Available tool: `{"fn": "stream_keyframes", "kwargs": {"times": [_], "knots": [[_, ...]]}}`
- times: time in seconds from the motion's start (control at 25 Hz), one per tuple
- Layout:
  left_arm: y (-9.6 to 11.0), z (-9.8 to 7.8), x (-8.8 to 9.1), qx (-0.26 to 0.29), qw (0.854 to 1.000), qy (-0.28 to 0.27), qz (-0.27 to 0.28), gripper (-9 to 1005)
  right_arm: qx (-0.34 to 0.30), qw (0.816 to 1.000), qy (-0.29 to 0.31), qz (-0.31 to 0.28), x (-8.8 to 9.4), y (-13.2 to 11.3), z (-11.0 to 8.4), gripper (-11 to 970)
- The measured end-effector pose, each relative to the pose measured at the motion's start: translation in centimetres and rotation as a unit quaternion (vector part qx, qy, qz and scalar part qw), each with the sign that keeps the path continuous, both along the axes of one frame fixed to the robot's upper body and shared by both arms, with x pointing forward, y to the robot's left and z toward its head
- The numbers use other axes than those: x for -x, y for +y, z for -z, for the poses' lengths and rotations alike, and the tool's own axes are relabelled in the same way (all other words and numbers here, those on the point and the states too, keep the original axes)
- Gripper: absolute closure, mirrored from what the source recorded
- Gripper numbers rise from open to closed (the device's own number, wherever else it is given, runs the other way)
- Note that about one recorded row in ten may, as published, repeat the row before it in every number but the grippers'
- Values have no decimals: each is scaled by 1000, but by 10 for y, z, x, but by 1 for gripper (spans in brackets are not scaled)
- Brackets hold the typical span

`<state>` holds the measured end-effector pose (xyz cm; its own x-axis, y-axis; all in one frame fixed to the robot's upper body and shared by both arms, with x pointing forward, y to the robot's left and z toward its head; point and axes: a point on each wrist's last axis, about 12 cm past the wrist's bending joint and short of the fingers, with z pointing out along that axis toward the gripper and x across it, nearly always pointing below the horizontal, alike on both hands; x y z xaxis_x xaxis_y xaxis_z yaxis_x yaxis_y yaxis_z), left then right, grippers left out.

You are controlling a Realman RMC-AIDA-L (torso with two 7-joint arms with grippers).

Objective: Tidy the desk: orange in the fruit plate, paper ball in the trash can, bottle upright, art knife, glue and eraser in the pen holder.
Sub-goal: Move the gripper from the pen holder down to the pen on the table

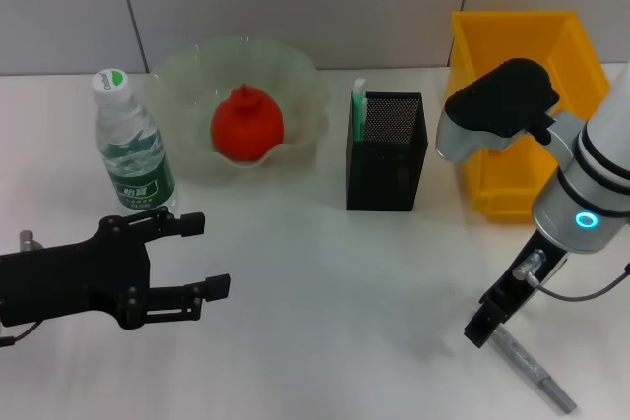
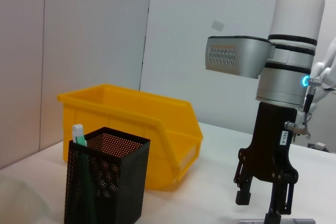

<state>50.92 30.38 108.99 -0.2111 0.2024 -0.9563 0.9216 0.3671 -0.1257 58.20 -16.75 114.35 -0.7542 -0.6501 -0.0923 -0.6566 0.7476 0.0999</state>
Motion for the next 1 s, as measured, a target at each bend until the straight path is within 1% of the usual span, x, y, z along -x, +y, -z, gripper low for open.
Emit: {"fn": "stream_keyframes", "kwargs": {"times": [0.2,0.44,0.64,1.0], "knots": [[2,0,0,2,1000,-1,-6,136,5,1000,6,-1,0,1,4,189],[1,-2,-1,2,1000,-3,-5,136,9,1000,14,-1,0,2,8,274],[1,-1,-1,2,1000,-3,-5,136,9,1000,10,0,0,4,9,518],[1,-1,-1,2,1000,-2,-5,137,11,1000,14,3,0,3,13,525]]}}
